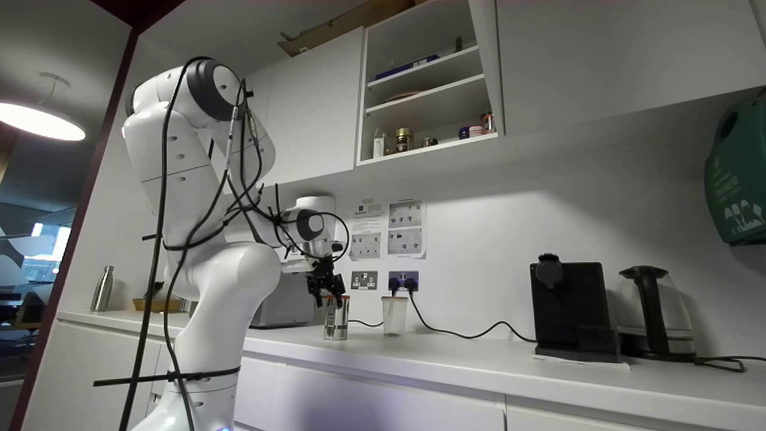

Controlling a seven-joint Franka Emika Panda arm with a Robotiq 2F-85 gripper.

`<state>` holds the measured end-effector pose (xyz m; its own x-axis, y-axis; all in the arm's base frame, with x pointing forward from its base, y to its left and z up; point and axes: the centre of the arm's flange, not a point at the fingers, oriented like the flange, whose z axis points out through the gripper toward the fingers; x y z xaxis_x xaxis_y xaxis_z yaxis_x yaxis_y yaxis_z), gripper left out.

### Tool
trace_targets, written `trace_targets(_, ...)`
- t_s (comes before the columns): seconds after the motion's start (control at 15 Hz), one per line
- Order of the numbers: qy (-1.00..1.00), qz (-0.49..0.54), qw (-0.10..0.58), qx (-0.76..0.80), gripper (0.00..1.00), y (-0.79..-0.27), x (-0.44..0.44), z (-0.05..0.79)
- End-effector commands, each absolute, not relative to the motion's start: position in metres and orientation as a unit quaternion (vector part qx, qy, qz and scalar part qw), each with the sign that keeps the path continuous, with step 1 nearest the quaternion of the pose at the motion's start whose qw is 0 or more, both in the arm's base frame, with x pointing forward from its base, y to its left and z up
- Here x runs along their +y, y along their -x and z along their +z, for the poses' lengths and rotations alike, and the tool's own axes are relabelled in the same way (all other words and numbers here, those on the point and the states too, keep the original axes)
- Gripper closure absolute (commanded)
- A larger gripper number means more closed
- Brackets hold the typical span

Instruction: Pick the bottle and put it on the bottom compartment of the top shelf

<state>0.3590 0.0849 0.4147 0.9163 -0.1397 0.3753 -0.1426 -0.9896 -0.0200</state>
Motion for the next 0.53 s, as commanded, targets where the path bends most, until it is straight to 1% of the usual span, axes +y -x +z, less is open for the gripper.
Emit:
trace_targets(0.0,-0.967,0.235,0.013,-0.1,0.0,-0.341,0.087,0.405)
trace_targets(0.13,-0.963,0.246,0.017,-0.108,0.0,-0.34,0.091,0.406)
trace_targets(0.33,-0.966,0.227,0.021,-0.119,0.0,-0.338,0.094,0.406)
trace_targets(0.4,-0.968,0.227,0.013,-0.107,0.0,-0.363,0.099,0.42)
trace_targets(0.47,-0.968,0.227,0.013,-0.107,0.0,-0.362,0.1,0.42)
